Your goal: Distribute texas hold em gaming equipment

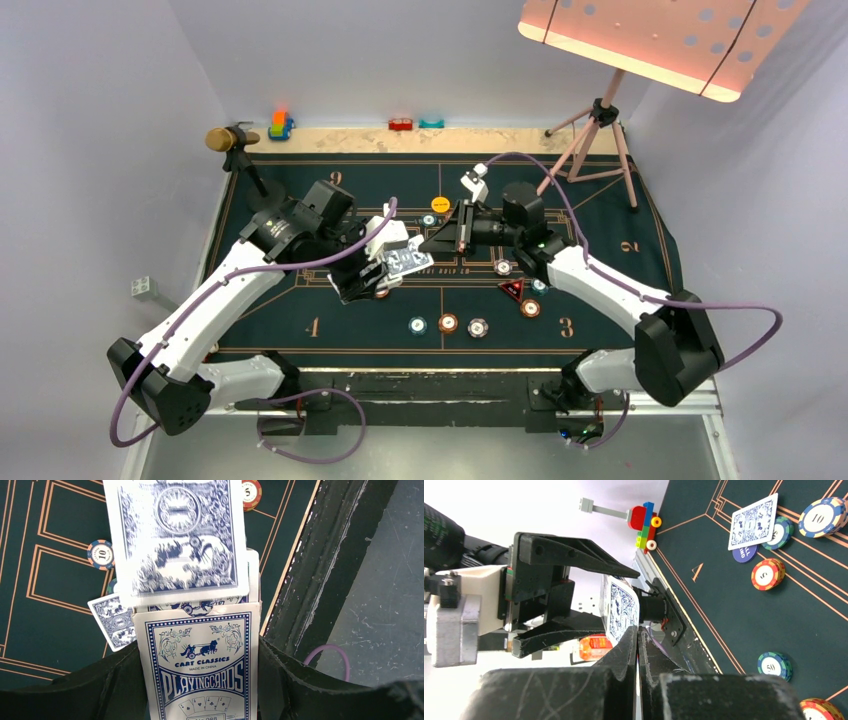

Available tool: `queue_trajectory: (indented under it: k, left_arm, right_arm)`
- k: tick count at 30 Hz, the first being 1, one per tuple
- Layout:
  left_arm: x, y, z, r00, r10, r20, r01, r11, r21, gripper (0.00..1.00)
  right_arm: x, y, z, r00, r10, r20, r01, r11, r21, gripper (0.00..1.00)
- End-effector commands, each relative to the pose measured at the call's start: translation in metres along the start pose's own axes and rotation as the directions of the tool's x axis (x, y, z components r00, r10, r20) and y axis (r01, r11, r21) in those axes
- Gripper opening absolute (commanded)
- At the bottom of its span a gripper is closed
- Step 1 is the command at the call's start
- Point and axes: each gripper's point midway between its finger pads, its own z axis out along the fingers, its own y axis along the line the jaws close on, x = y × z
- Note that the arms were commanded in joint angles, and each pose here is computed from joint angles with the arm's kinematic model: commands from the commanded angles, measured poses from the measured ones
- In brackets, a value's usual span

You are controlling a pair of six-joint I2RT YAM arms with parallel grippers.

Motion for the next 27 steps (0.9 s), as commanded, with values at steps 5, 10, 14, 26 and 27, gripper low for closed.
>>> queue_trajectory:
  k: [5, 10, 14, 26, 27]
  left_arm:
    - [-0.014, 0.005, -0.004, 0.998, 0.025, 0.055, -0.024, 0.999, -0.023, 0.0]
    - [-0.013, 0.005, -0.004, 0.998, 0.025, 0.049, -0.024, 0.999, -0.021, 0.0]
    - [-0.013, 0.004, -0.004, 0.999, 0.023, 0.049, -0.022, 1.0, -0.019, 0.0]
    - [-0.012, -0.001, -0.007, 0.999, 0.018, 0.049, -0.018, 1.0, -0.002, 0.0]
    - [-0.013, -0.001, -0.007, 0.998, 0.019, 0.051, -0.019, 1.0, 0.0, 0.0]
  right_arm:
    - [-0.027, 0.014, -0.026, 0.998, 0.001, 0.07, 0.003, 0.998, -0.06, 0.0]
    - [-0.063, -0.001, -0.043, 0.988, -0.005, 0.154, 0.006, 1.0, -0.007, 0.0]
    - [-0.097, -0.034, -0.048, 0.976, -0.022, 0.219, 0.001, 0.995, 0.097, 0.0]
    - [-0.187, -0.162, -0.024, 0.921, -0.027, 0.388, -0.125, 0.925, 0.36, 0.0]
    - [-0.192, -0.167, -0.02, 0.917, -0.027, 0.399, -0.132, 0.921, 0.367, 0.0]
